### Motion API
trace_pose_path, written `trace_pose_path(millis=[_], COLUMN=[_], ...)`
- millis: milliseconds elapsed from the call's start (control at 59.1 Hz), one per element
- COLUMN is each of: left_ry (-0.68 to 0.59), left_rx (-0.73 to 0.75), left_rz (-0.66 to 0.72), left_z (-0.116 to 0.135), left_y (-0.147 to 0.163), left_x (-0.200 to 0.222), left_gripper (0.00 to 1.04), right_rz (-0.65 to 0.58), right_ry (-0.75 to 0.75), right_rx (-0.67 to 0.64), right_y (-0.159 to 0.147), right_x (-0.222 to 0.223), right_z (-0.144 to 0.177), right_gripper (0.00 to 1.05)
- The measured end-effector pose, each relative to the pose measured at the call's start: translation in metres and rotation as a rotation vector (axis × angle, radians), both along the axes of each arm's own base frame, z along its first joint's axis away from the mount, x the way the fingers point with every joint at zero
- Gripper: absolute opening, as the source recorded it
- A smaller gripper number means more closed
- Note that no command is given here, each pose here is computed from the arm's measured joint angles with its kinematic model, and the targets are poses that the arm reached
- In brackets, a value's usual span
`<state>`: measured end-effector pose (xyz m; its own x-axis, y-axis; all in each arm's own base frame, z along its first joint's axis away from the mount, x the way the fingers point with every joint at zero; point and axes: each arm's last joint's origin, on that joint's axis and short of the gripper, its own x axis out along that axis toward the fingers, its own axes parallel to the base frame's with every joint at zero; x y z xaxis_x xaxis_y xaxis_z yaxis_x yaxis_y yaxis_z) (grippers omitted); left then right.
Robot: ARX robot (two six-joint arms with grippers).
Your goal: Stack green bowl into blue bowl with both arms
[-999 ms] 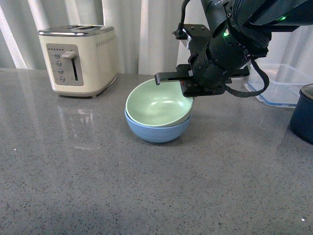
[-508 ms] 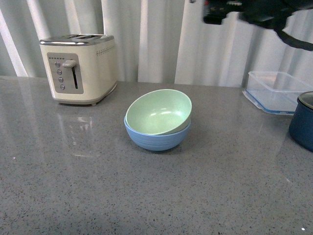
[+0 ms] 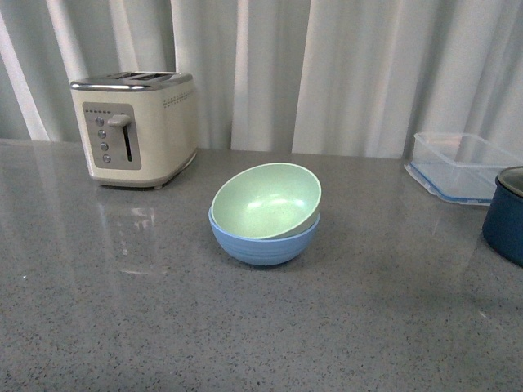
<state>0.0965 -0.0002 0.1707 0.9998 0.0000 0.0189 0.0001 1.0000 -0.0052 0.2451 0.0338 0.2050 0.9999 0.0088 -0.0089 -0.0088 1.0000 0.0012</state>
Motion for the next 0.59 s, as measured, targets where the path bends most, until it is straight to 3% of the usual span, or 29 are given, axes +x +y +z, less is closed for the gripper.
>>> trace_pose_path(millis=[593], left_ry=[0.0], left_rx=[0.0], left_rz=[0.0], left_z=[0.0], left_y=[0.0], left_x=[0.0], left_gripper=[0.98], right_rz=[-0.011], right_ry=[0.004], right_rx=[0.001], right_y=[-0.034], right_x=[-0.081], right_z=[-0.03], right_gripper=[0.01])
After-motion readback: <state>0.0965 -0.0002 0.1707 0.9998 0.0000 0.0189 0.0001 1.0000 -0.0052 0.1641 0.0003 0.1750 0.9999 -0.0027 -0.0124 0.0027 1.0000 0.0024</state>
